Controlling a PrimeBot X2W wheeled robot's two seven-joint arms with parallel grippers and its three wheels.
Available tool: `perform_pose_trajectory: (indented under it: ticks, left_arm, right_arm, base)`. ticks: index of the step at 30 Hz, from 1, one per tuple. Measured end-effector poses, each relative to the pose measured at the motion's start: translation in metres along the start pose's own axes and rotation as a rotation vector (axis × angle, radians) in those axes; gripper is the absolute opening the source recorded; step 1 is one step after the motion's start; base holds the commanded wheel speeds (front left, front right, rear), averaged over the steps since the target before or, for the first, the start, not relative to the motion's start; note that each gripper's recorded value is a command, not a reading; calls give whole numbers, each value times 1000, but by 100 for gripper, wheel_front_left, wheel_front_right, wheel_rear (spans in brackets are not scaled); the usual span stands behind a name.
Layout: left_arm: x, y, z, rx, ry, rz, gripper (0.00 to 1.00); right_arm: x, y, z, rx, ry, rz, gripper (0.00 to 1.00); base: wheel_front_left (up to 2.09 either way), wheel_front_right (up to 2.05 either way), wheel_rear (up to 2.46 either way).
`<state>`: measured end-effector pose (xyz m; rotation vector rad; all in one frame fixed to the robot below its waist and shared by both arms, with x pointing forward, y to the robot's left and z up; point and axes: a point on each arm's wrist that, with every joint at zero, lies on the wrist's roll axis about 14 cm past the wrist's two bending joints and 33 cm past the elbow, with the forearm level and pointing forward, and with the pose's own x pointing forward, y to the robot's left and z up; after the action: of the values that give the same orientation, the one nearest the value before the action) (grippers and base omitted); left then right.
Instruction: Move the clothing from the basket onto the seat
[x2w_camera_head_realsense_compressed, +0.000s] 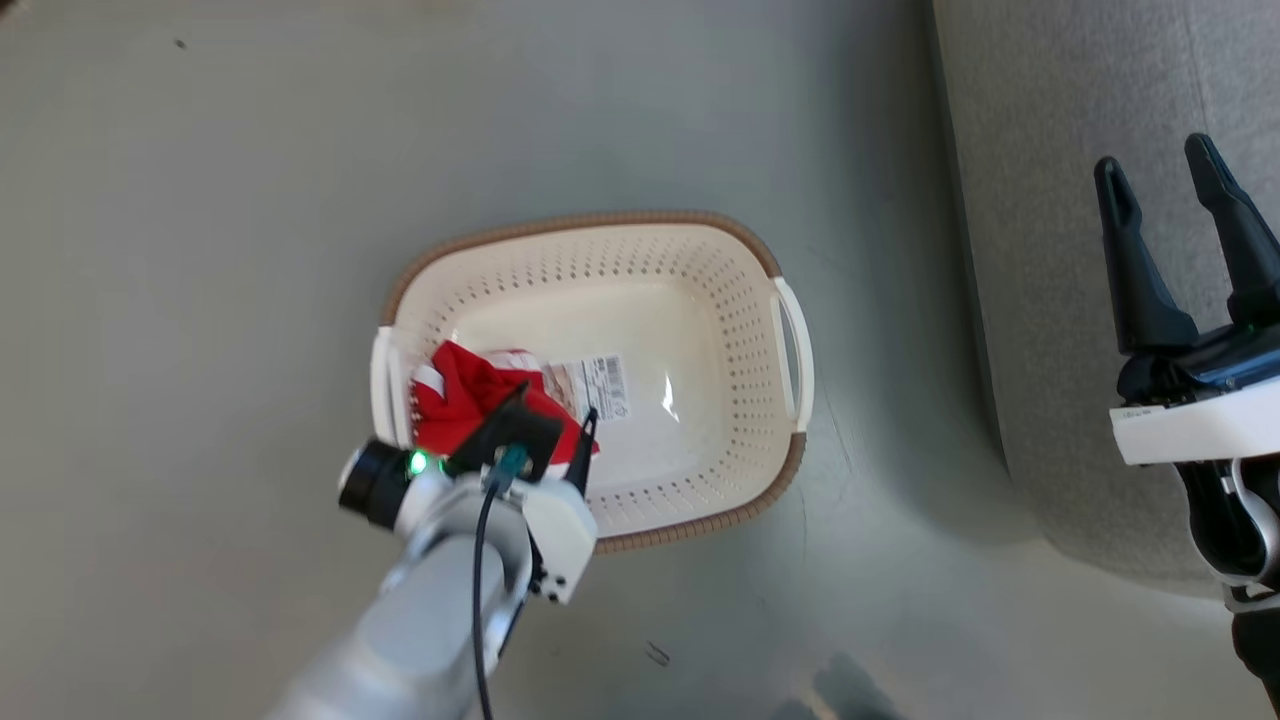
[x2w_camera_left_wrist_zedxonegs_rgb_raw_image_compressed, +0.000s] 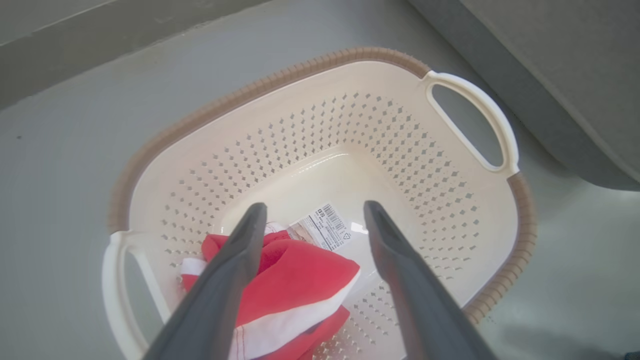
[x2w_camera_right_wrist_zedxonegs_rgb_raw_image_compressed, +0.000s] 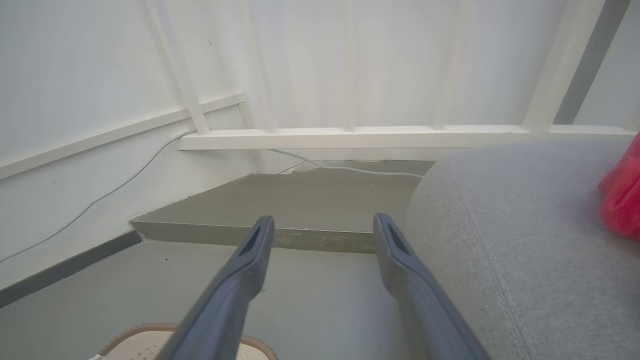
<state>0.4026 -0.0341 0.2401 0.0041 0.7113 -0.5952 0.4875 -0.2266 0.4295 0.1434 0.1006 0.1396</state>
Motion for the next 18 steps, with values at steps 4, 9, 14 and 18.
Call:
perform_pose_trajectory:
  ticks: [4, 9, 14, 18]
  left_arm:
    - [19, -1, -14, 103, 110, -56, 100]
    - [32, -3, -40, 212, 290, -124, 100]
    - [42, -1, -56, 320, 433, -159, 100]
    - [47, 3, -66, 390, 520, -166, 100]
  right_arm:
    - [4, -2, -10, 7, 21, -3, 100]
    - [9, -5, -16, 9, 30, -9, 100]
    - [7, -7, -26, 19, 53, -22, 100]
    - [6, -12, -29, 25, 62, -37, 100]
  base:
    - [0, 0, 0]
    - [0, 0, 0]
    - [0, 0, 0]
    - [0, 0, 0]
